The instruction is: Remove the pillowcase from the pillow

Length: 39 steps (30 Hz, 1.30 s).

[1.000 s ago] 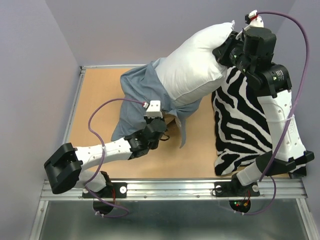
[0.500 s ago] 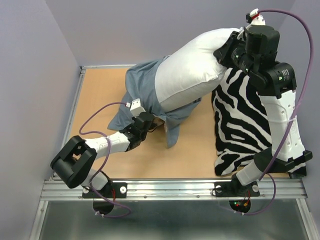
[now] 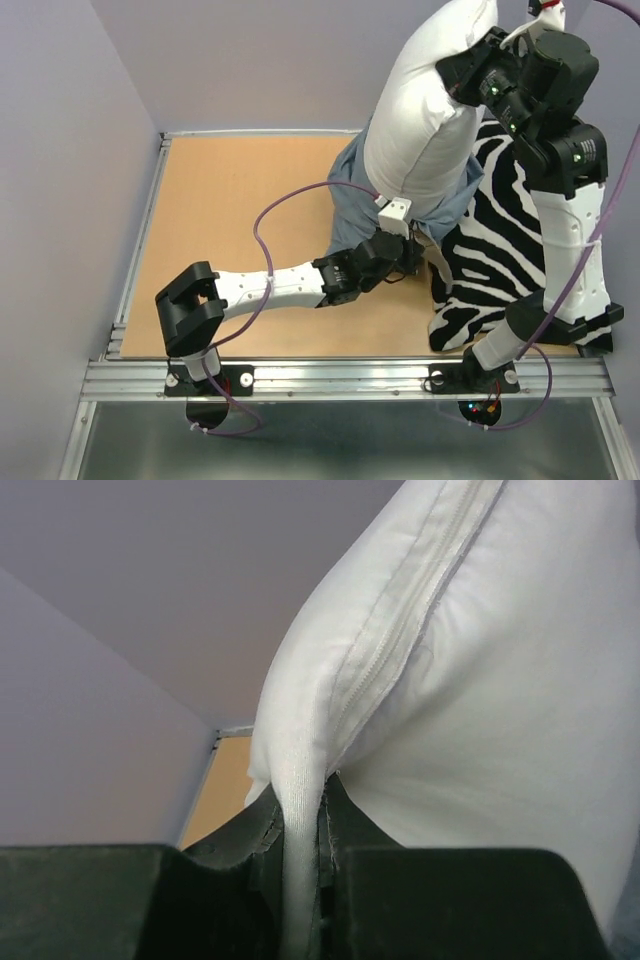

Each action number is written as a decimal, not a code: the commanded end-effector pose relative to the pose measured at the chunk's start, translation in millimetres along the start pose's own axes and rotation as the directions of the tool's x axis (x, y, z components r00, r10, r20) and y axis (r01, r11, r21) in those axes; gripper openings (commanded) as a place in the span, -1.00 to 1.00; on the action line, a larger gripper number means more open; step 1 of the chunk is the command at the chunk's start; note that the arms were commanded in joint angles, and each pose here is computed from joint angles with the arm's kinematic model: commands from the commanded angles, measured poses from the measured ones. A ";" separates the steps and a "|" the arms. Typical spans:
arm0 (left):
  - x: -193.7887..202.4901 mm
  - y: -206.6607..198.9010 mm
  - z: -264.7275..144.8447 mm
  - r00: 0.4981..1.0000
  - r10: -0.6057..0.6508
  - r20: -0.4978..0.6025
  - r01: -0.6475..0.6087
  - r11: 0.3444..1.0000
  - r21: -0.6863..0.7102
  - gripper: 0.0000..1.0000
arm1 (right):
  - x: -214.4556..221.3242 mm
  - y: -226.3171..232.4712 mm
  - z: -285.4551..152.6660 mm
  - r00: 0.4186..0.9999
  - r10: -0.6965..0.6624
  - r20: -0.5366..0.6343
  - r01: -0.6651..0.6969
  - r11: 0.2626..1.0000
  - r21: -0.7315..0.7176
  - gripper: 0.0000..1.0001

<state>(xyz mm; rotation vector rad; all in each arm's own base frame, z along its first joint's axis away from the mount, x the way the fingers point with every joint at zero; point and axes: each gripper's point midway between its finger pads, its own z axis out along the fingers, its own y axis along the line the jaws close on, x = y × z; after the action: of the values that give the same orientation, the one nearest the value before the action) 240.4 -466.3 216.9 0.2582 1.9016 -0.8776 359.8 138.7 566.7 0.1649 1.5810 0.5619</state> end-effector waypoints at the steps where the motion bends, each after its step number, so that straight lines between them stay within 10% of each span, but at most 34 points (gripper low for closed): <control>1: -34.8 -39.3 -22.7 0.996 -0.077 0.053 0.068 0.986 0.154 -1.00 | 6.0 58.7 28.9 0.998 0.067 -0.013 -0.068 0.957 -0.283 -0.99; 8: -80.0 -30.5 -105.5 0.975 -0.164 0.152 0.137 0.975 0.175 -0.03 | 127.5 94.9 85.9 0.979 0.012 -0.203 -0.077 0.946 -0.314 -0.99; 16: -131.5 78.8 -214.1 0.896 -0.255 0.364 0.352 0.907 -0.232 -0.05 | 251.5 123.6 125.3 0.923 0.011 -0.385 -0.162 0.918 -0.361 -0.99; 32: -258.6 133.6 -348.9 0.721 -0.159 0.674 0.466 0.832 -0.302 0.15 | 465.6 220.4 110.3 0.782 0.021 -0.623 -0.334 0.858 -0.390 -0.97; 39: -266.1 127.3 -325.4 0.753 -0.046 0.657 0.389 0.836 -0.386 0.26 | 434.0 212.5 88.8 0.841 -0.033 -0.541 -0.227 0.885 -0.406 0.41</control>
<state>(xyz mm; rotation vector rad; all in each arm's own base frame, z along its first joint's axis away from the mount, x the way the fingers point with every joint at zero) 196.9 -93.5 462.9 -0.6119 1.4560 -0.6045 341.0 559.5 172.1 -0.3700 2.1595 1.1124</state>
